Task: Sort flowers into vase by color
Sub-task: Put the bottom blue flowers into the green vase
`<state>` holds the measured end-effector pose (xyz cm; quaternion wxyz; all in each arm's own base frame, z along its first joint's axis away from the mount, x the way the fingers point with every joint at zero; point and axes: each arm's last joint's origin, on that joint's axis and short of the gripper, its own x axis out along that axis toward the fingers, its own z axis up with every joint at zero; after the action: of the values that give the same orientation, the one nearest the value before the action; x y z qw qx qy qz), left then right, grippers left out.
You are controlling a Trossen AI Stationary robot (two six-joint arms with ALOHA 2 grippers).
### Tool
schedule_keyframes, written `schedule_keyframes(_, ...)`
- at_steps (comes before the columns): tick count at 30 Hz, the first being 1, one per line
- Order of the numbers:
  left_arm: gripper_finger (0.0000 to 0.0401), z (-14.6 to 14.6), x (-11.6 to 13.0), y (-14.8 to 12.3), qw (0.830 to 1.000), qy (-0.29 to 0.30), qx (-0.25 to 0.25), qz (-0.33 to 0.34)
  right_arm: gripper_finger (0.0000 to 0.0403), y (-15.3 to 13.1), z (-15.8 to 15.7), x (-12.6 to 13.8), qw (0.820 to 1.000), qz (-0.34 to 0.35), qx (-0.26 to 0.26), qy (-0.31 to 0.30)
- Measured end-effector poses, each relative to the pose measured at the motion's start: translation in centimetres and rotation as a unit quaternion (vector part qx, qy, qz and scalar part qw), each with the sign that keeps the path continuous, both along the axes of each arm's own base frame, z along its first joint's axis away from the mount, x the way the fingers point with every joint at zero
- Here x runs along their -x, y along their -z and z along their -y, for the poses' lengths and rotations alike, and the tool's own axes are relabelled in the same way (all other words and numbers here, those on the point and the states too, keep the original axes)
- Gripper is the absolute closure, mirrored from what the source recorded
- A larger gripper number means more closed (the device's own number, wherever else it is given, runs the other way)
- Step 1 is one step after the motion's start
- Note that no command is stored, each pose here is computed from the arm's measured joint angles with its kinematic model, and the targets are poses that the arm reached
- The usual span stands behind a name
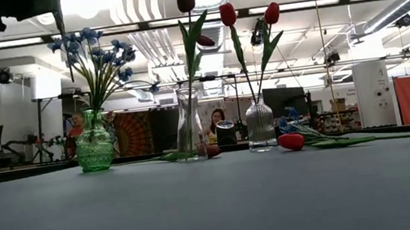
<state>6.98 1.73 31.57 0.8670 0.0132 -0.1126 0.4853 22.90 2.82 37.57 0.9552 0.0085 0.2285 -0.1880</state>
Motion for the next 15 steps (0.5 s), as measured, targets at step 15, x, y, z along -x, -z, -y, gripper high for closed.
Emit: schedule_keyframes(15,0.0401,-0.50,-0.71,0.06,1.000,-0.008,-0.014,-0.006,0.0165,-0.04,0.00,-0.03,1.000,0.002,0.001,-0.001)
